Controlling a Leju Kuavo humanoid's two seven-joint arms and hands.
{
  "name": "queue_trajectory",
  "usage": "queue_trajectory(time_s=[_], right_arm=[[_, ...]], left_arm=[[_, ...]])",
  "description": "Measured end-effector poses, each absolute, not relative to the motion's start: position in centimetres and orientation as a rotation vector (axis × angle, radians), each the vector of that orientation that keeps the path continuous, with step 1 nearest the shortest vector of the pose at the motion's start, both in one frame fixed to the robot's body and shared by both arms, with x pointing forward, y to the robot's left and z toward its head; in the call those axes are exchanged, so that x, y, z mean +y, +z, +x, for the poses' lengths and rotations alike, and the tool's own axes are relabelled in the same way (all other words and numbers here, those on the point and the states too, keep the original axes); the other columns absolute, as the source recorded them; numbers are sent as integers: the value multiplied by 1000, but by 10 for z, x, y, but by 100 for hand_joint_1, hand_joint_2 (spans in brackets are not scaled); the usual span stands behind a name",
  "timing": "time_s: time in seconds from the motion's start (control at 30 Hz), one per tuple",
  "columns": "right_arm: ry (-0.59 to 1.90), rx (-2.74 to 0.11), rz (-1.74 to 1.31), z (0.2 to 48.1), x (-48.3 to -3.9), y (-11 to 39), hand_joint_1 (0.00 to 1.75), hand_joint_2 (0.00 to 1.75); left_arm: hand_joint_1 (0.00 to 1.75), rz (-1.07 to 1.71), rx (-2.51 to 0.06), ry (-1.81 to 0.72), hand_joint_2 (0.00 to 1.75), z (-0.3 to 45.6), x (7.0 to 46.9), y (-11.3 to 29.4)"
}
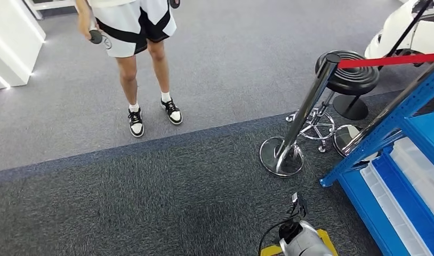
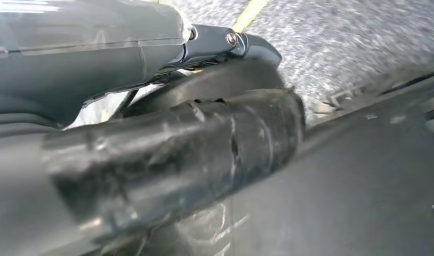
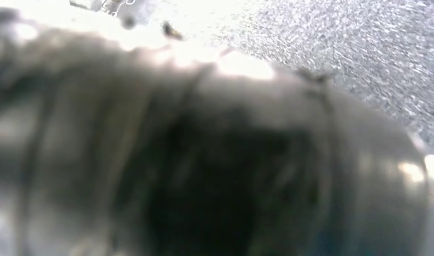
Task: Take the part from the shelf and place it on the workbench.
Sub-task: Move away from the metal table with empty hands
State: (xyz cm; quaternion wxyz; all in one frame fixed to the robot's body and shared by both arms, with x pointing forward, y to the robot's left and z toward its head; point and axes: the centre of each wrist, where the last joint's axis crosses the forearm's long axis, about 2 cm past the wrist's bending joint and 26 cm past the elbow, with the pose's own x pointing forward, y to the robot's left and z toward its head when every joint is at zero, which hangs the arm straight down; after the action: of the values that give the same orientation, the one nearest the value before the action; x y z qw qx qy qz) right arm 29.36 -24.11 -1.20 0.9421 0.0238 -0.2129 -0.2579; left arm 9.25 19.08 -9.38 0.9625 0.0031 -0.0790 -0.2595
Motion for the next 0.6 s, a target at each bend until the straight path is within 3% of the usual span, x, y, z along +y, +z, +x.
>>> queue_trajectory(time_s=[0.6], right_arm=[[-527, -428, 44, 291, -243, -14, 0, 0]], left_arm=[[0, 6, -157, -527, 0, 91, 191, -94]])
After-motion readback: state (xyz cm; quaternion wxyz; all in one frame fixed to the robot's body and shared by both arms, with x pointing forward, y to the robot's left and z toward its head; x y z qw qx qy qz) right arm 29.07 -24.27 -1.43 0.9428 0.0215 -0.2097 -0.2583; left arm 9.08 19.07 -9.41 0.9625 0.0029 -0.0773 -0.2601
